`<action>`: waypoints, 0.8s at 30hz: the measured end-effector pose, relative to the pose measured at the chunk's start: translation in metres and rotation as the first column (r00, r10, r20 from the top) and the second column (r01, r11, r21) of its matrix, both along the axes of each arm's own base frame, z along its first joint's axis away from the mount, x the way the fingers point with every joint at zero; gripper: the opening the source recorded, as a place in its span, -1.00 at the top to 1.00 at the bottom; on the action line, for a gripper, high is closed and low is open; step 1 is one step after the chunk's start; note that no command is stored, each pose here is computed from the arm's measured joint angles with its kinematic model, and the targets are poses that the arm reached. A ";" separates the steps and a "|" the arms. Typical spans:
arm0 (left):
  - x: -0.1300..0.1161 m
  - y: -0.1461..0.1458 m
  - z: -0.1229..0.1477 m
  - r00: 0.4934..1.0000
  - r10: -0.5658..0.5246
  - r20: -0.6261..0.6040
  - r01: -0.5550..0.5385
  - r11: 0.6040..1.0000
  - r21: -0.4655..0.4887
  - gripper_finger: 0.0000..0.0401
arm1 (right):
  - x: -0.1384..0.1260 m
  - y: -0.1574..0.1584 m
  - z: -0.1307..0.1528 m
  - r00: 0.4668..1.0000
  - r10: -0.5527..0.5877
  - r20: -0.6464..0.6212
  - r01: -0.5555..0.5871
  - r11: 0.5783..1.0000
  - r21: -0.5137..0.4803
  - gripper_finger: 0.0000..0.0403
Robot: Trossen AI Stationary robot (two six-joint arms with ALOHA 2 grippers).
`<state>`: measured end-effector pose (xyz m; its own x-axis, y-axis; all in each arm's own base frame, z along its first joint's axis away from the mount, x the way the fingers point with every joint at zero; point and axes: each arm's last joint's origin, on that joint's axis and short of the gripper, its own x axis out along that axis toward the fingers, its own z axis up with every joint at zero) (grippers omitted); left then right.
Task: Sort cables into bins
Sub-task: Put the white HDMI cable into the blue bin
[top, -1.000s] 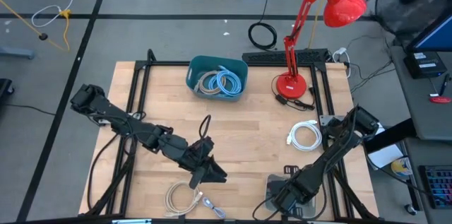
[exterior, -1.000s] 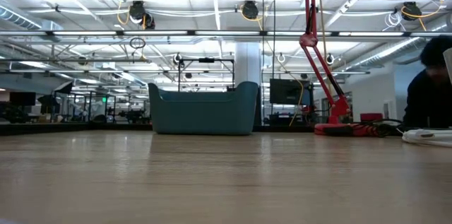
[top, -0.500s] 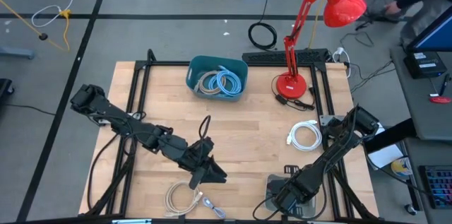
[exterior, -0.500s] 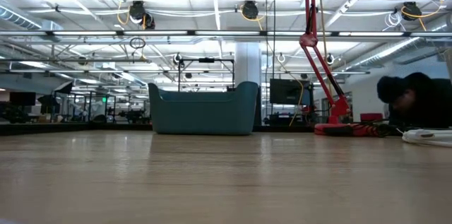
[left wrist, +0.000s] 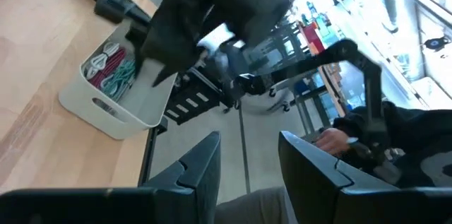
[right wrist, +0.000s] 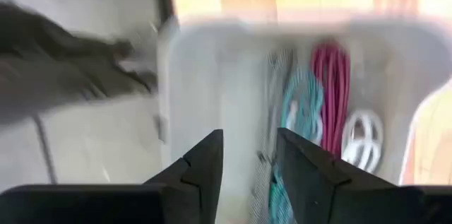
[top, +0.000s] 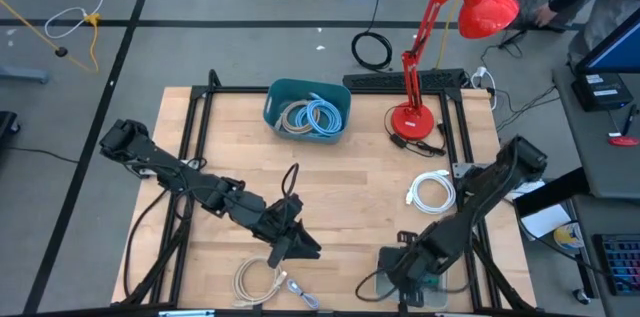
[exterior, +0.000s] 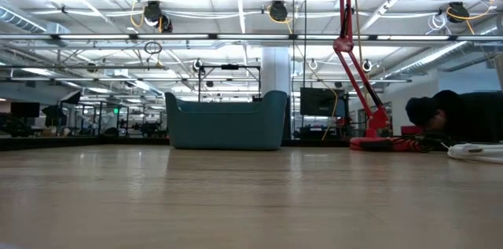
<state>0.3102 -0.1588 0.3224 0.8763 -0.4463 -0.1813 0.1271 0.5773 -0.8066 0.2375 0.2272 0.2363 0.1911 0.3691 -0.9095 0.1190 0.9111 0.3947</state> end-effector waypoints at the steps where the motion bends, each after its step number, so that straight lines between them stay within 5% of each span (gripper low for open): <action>1: 0.000 0.000 0.000 1.000 0.000 -0.004 0.000 1.000 0.002 0.28 | 0.001 -0.003 0.009 0.999 -0.016 0.048 0.015 1.000 0.017 0.37; 6: 0.000 0.000 -0.001 1.000 0.000 -0.011 0.000 1.000 0.006 0.28 | 0.001 -0.021 0.053 0.937 -0.129 0.324 0.109 0.991 0.079 0.37; 10: 0.000 0.000 -0.001 1.000 0.000 -0.010 0.000 1.000 0.009 0.28 | -0.010 -0.048 0.077 0.876 -0.202 0.437 0.222 0.975 0.005 0.37; 18: 0.000 0.000 -0.001 1.000 -0.003 -0.004 0.003 1.000 0.021 0.28 | -0.046 -0.118 0.080 0.889 -0.372 0.267 0.448 0.825 -0.344 0.37; 24: 0.000 0.000 -0.001 1.000 -0.004 -0.001 0.004 1.000 0.027 0.28 | -0.050 -0.147 0.073 0.928 -0.356 0.105 0.361 0.799 -0.481 0.33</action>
